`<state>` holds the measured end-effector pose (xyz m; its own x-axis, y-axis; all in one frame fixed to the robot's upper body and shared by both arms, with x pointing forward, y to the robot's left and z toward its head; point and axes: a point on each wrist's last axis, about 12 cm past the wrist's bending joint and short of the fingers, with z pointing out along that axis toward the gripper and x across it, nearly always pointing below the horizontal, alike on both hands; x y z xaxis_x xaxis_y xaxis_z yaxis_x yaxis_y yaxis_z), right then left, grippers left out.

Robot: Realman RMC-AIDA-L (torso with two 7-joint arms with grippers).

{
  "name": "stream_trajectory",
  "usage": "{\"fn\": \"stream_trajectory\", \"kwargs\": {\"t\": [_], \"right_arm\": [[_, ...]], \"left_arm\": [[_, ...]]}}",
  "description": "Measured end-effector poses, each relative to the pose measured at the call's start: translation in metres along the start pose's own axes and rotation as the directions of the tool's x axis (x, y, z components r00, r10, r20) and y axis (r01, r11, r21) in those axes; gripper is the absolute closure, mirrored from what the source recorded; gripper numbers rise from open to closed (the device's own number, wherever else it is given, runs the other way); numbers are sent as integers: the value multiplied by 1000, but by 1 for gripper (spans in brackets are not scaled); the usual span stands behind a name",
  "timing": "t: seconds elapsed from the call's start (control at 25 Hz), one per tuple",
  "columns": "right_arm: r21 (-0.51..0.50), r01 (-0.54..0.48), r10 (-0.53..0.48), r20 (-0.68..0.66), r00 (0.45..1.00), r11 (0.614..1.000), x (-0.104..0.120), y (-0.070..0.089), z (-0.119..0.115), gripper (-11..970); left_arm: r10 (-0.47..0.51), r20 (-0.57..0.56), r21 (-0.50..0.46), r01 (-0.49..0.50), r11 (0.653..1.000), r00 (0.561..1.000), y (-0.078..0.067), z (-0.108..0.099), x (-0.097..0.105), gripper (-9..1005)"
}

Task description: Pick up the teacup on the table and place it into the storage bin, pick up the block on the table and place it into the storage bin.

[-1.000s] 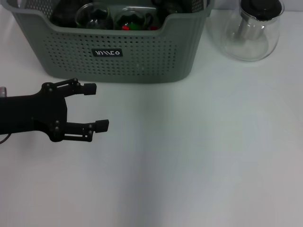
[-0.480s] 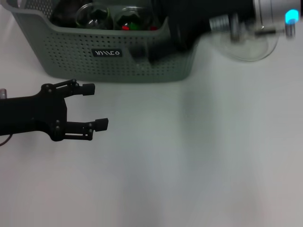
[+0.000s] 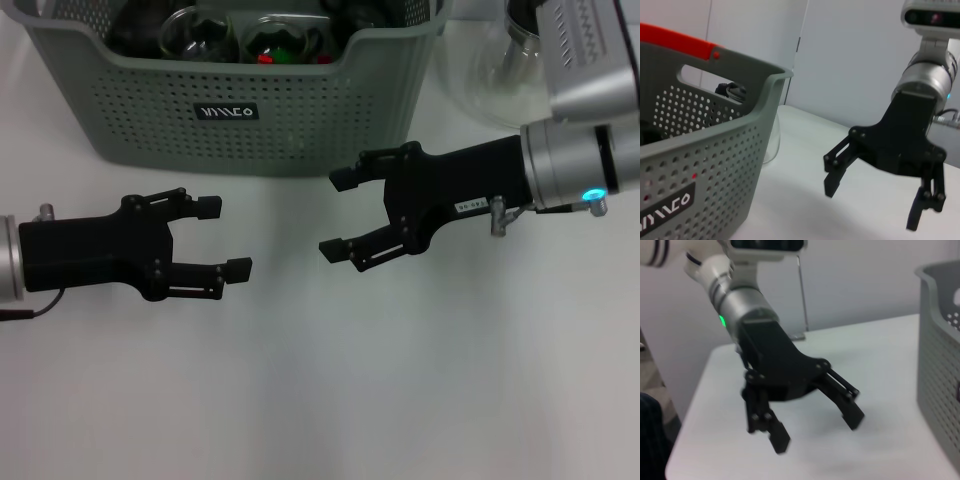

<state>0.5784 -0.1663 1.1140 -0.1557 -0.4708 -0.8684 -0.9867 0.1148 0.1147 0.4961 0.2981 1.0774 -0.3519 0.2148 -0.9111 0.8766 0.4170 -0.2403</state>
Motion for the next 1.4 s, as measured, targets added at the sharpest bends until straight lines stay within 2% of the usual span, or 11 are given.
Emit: {"fn": "stream_trajectory", "kwargs": {"t": [0.2,0.52,1.4], "right_arm": [[38,-19,20,-18,1000,999,12,-3,6,12],[42,-41,43,-61,997,998,18,-4,9,13],[48,-61,66,-110,992,997,13,-8,15,12]], "left_arm": [[-4,4,8,4,1000,1000,-1,2,3,44],[-21,6,-1,21,1000,1000,-2,5,8,44],[-25,9,4,25,1000,1000,-2,7,8,44]]}}
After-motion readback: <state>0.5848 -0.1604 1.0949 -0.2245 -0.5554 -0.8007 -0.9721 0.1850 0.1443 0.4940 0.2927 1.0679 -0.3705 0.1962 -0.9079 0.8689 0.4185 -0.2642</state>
